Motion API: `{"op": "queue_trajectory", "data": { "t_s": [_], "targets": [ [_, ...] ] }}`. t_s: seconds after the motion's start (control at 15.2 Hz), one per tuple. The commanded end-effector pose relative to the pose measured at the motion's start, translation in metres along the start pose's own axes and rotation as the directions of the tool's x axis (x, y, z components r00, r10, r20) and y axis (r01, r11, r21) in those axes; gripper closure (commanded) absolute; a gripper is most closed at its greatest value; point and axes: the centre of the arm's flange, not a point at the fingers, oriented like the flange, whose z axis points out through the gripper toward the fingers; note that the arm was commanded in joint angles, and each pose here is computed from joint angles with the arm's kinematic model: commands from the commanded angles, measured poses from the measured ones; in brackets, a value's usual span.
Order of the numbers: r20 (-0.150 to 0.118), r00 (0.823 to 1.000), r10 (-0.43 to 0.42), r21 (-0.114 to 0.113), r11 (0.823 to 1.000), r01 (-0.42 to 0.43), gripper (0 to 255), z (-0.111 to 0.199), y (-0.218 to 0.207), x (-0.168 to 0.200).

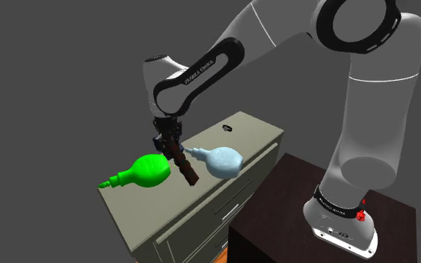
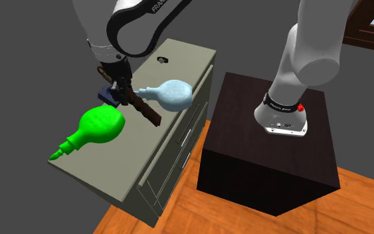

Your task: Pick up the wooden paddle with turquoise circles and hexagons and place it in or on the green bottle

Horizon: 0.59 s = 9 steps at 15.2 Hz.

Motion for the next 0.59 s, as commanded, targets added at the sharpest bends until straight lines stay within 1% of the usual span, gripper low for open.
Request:
{"op": "queue_trajectory", "data": {
  "t_s": [0.0, 0.53],
  "targets": [
    [0.000, 1.000, 0.000, 0.000, 1.000, 0.000, 255, 0.000, -0.001, 0.026],
    [0.000, 1.000, 0.000, 0.000, 1.000, 0.000, 255, -0.003, -0.001, 0.132]
  ]
}}
